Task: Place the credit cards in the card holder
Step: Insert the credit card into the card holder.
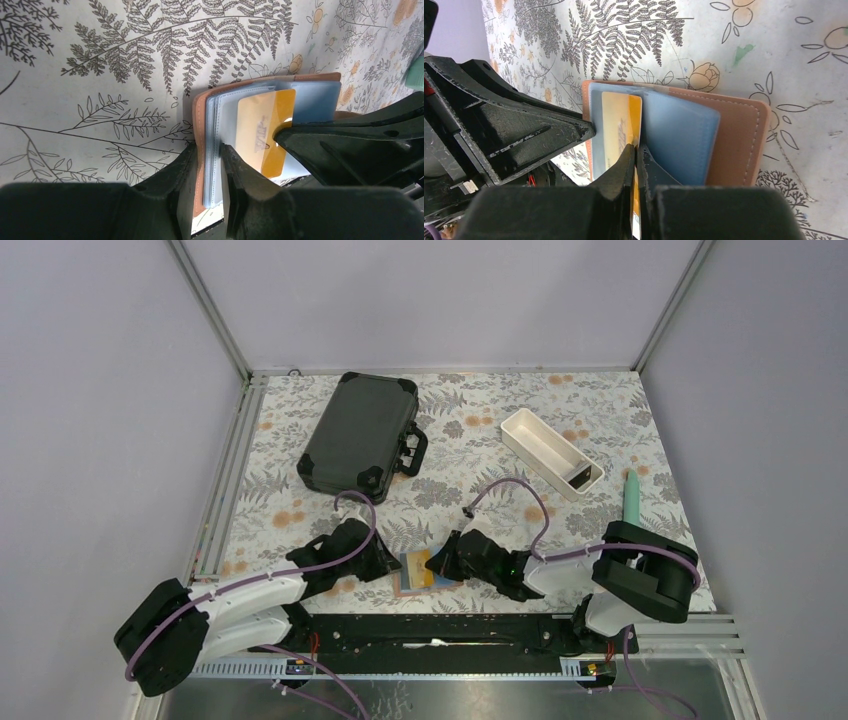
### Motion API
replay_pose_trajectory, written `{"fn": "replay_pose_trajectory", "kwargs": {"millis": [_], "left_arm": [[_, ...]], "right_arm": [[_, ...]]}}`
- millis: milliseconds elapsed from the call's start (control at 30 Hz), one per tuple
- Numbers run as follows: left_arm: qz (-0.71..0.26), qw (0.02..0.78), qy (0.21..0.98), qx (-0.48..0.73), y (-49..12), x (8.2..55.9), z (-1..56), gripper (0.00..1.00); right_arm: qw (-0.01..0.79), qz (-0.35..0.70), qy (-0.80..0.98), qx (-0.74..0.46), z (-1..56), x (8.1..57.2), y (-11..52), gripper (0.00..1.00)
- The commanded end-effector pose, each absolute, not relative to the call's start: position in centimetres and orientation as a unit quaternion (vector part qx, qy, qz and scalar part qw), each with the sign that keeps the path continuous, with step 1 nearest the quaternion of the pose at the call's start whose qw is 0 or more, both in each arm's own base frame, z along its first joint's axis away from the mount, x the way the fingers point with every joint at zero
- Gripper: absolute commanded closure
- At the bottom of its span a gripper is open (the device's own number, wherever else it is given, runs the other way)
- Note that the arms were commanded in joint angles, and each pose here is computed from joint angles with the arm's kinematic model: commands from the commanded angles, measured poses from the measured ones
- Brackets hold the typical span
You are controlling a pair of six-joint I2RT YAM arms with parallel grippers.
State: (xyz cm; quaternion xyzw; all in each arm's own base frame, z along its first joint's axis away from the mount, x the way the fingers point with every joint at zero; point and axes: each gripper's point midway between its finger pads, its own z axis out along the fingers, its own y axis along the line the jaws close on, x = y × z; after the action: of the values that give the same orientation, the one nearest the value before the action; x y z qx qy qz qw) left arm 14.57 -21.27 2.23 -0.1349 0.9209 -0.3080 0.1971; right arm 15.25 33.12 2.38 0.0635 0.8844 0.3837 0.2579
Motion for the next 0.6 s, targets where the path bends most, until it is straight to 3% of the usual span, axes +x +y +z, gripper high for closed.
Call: {"fn": "replay_pose_trajectory", "kwargs": {"millis": [0, 333, 567], "left_arm": [[-0.306, 0.194, 0.923, -0.132, -21.1, 14.1, 2.0, 0.75], [-0.297, 0.196, 0.926, -0.129, -20.7, 14.0, 1.8, 0.76], [-0.297, 0.198, 0.925, -0.128, -20.7, 14.1, 1.9, 0.76]], "right_arm": [[0.239, 0.325, 0.914, 0.046, 0.2, 14.0, 32.0, 0.98], [0.266, 0.303, 0.914, 0.04, 2.3, 14.7, 30.7, 0.68], [0.26, 0.313, 0.913, 0.031, 2.7, 14.4, 31.2, 0.68]]}}
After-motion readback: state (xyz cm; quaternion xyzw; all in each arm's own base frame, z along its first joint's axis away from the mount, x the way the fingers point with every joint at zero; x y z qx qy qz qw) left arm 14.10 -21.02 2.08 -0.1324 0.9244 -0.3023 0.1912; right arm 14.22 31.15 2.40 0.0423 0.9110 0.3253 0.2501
